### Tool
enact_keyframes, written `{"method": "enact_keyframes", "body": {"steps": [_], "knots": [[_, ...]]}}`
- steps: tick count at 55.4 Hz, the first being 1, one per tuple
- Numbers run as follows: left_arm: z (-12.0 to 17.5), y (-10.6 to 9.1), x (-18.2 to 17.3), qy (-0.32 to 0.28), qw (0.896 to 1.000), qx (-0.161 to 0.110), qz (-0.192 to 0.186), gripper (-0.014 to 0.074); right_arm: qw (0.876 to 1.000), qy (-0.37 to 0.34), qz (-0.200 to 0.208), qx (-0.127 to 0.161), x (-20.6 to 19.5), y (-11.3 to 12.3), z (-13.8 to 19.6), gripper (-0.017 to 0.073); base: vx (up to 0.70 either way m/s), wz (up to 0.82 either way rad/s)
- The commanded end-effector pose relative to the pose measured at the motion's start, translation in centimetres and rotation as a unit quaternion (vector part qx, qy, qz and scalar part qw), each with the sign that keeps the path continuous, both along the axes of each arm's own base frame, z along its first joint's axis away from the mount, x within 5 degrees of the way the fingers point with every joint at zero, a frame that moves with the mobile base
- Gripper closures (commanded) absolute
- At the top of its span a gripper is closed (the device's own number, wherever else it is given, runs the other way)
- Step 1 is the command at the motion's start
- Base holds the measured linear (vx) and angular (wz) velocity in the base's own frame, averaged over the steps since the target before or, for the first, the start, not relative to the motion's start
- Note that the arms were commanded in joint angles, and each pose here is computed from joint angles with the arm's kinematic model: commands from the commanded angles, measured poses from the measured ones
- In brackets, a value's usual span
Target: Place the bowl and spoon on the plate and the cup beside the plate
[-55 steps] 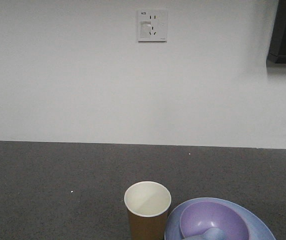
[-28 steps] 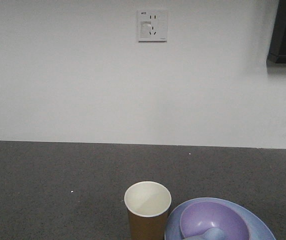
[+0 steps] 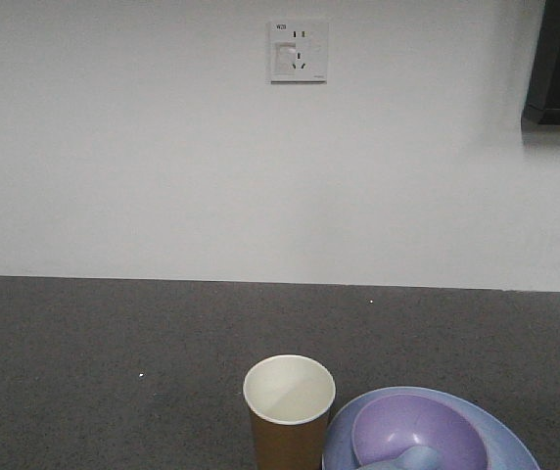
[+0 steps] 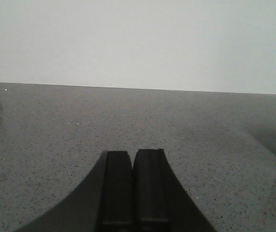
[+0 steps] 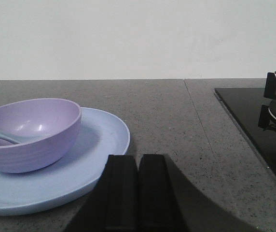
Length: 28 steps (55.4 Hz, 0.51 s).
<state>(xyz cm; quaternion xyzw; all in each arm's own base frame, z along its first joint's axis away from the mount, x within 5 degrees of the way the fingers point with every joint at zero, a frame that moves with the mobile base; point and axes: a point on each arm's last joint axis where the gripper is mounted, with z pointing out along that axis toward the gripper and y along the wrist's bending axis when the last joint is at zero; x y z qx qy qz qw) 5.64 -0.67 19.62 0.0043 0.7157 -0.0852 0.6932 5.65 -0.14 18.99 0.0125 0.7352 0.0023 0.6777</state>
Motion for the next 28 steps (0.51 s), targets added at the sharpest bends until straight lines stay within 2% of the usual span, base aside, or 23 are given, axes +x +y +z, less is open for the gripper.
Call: {"method": "enact_keyframes", "body": {"steps": [1, 28], "knots": [[1.61, -0.09, -0.21, -0.053, 0.998, -0.012, -0.007, 0.0597, 0.999, -0.039, 0.004, -0.009, 0.01, 0.08, 0.59, 0.0568, 0.0, 0.0], [1.61, -0.09, -0.21, -0.053, 0.998, -0.012, -0.007, 0.0597, 0.999, -0.039, 0.004, -0.009, 0.01, 0.08, 0.59, 0.0568, 0.0, 0.0]]}}
